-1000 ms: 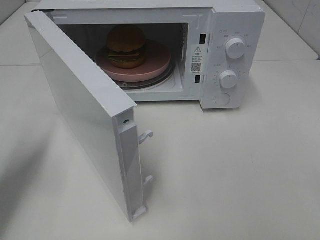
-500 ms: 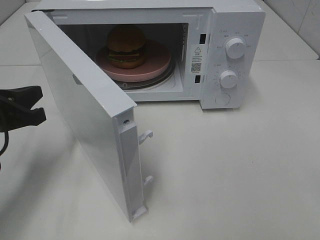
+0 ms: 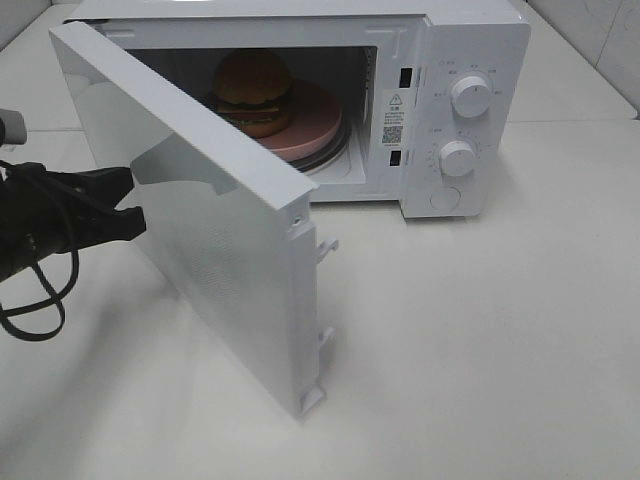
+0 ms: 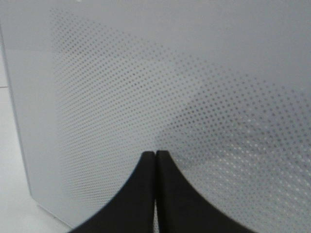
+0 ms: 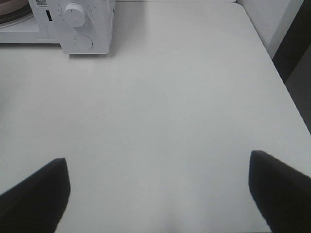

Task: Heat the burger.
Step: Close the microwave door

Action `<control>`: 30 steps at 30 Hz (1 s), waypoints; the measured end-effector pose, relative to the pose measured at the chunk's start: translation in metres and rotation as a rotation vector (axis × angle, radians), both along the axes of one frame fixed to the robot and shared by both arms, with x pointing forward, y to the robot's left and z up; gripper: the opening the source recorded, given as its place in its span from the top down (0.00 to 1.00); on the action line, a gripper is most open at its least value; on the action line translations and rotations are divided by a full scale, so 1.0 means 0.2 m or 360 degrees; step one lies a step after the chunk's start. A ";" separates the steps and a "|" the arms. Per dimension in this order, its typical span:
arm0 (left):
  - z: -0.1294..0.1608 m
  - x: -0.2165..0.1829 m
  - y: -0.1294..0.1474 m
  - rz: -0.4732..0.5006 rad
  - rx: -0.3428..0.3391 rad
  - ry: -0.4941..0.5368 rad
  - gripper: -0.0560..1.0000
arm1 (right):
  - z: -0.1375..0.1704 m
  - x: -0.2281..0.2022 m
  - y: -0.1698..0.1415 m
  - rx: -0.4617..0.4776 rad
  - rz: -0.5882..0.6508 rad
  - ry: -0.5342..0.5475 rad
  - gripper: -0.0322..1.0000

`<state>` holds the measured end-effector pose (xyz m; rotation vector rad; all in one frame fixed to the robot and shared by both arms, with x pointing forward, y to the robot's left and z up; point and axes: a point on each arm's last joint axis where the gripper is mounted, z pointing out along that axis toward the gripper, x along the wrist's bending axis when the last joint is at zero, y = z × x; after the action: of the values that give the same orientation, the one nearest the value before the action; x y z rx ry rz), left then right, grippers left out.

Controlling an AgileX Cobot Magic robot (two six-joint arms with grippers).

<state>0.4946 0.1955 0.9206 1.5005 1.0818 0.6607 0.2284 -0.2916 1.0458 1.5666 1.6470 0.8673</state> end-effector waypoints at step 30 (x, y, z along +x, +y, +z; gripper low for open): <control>0.01 0.25 -0.22 0.0118 -0.0094 -0.0124 0.95 | 0.00 0.00 0.00 0.0000 0.0000 0.0000 0.04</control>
<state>0.5447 0.1507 0.9233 1.3781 1.0924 0.7269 0.2284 -0.2916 1.0458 1.5666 1.6470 0.8673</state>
